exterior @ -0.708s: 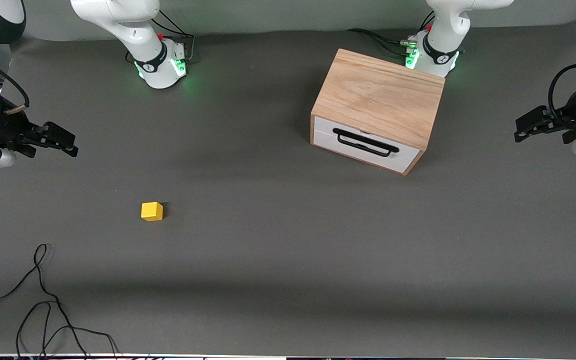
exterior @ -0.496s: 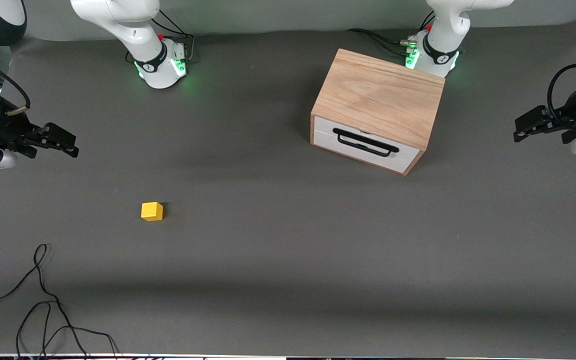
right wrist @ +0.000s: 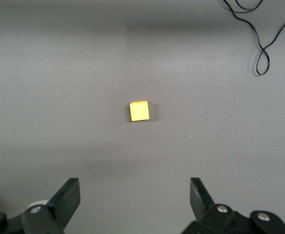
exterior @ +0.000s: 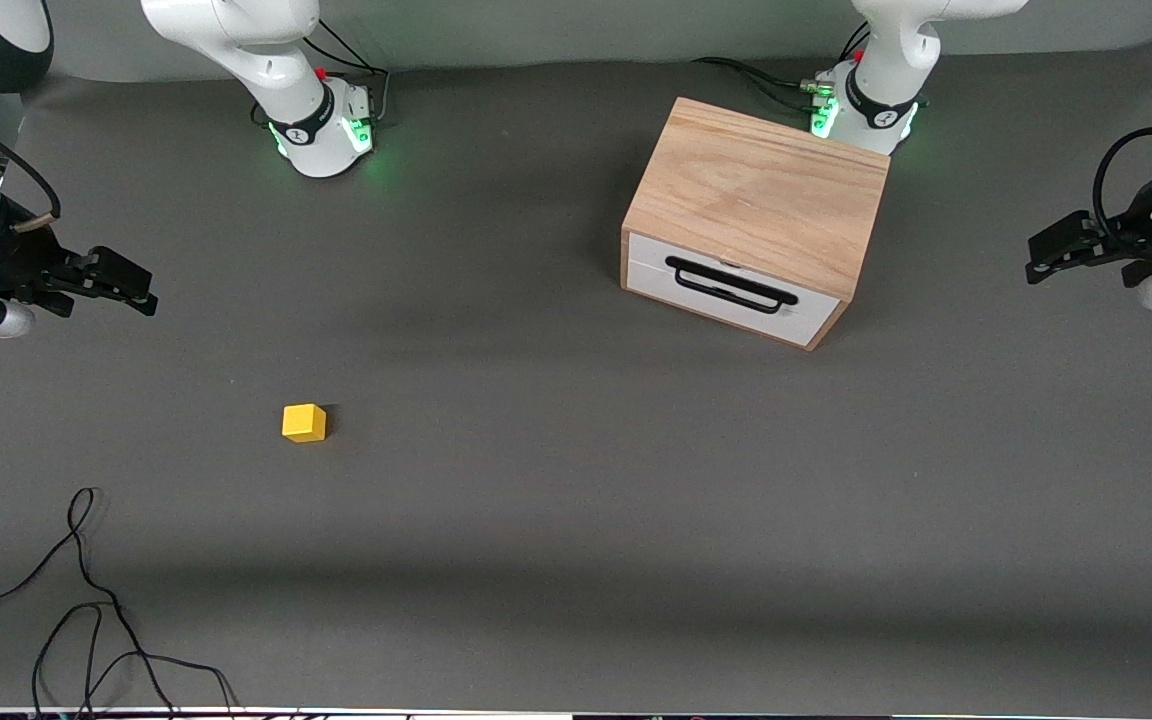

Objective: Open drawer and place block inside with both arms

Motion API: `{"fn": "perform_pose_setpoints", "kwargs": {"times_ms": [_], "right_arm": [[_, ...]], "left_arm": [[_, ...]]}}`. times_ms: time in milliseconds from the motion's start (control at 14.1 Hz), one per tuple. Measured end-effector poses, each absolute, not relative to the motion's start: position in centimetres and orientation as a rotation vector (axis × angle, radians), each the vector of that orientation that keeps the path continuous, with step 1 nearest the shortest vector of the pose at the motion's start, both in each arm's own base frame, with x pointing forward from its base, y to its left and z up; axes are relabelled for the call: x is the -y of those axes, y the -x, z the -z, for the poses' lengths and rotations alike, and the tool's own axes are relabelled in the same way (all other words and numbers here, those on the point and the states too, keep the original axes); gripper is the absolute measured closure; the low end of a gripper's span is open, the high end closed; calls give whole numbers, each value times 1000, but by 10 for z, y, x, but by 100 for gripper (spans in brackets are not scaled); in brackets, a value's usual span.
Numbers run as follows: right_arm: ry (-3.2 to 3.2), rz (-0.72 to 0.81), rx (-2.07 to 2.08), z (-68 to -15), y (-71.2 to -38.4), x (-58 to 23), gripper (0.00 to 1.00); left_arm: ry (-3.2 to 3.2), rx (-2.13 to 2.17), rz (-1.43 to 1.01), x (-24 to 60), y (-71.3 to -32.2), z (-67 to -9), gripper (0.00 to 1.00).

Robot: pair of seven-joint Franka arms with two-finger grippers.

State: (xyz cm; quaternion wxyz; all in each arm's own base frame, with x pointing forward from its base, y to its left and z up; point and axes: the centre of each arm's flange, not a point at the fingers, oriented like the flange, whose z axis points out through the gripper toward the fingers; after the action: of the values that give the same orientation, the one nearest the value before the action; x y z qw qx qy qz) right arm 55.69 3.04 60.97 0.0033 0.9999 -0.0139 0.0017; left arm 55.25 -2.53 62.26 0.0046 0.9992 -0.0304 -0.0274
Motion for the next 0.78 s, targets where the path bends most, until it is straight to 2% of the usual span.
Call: {"fn": "perform_pose_setpoints", "kwargs": {"times_ms": [425,779], "right_arm": [[-3135,1,55,-608,-557,-26,0],[-3134,24,63,-602,-557,-23,0]], "left_arm": [[-3134,13,105,43,-553,-617,0],[-3135,-341,127,150,-538,-609,0]]}}
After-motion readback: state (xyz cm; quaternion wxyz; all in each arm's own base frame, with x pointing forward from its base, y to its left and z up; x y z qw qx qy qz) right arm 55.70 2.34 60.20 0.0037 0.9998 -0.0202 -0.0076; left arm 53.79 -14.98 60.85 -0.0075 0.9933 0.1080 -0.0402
